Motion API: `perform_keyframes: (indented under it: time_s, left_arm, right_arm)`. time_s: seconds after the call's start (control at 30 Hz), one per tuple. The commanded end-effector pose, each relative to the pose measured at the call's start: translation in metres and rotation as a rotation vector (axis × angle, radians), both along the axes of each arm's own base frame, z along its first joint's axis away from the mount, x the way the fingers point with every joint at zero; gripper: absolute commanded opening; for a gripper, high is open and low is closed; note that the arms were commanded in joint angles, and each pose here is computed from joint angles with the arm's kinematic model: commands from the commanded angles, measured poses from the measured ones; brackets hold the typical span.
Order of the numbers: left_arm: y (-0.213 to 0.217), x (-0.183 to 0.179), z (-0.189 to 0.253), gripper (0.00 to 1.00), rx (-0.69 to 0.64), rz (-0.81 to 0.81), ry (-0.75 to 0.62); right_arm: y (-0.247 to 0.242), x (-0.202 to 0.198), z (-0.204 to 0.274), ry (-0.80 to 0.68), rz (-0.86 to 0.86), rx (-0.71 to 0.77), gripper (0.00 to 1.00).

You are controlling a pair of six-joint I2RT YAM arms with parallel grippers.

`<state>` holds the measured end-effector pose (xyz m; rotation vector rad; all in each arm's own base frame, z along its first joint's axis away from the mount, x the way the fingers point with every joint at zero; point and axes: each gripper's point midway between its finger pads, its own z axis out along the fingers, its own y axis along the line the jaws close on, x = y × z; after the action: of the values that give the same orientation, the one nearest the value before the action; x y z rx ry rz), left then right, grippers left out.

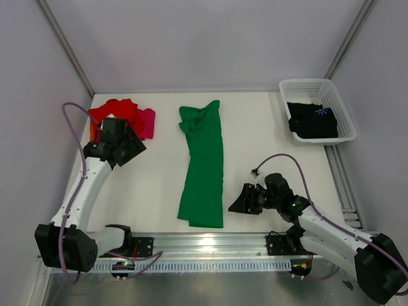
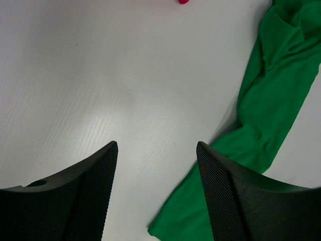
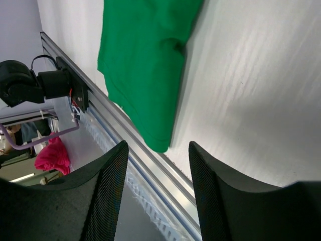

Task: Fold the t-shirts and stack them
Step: Rotate the tshirt 90 degrees, then grab the bottom of the folded rectangular tshirt with both arms

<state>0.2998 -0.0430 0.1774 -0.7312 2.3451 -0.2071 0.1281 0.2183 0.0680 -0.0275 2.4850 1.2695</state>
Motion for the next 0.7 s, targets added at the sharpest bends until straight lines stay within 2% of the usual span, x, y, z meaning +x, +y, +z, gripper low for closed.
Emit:
perform_keyframes:
  time_s: [0.0,0.47,0.67]
  left_arm:
    - [-0.003,0.014,0.022,0.66,-0.020,-0.009,-0.073]
    - [0.003,0.016,0.037,0.67,0.012,-0.001,-0.087]
    - [0.007,0.017,0.043,0.67,0.027,0.012,-0.097]
  right_arm:
    - [0.008,0.000,0.004,-0.022,0.014,0.078,0.56]
    - [0.005,-0.023,-0.037,0.075,0.055,0.068,0.56]
    - [0.023,-0.025,-0.044,0.100,0.113,0.071,0.57]
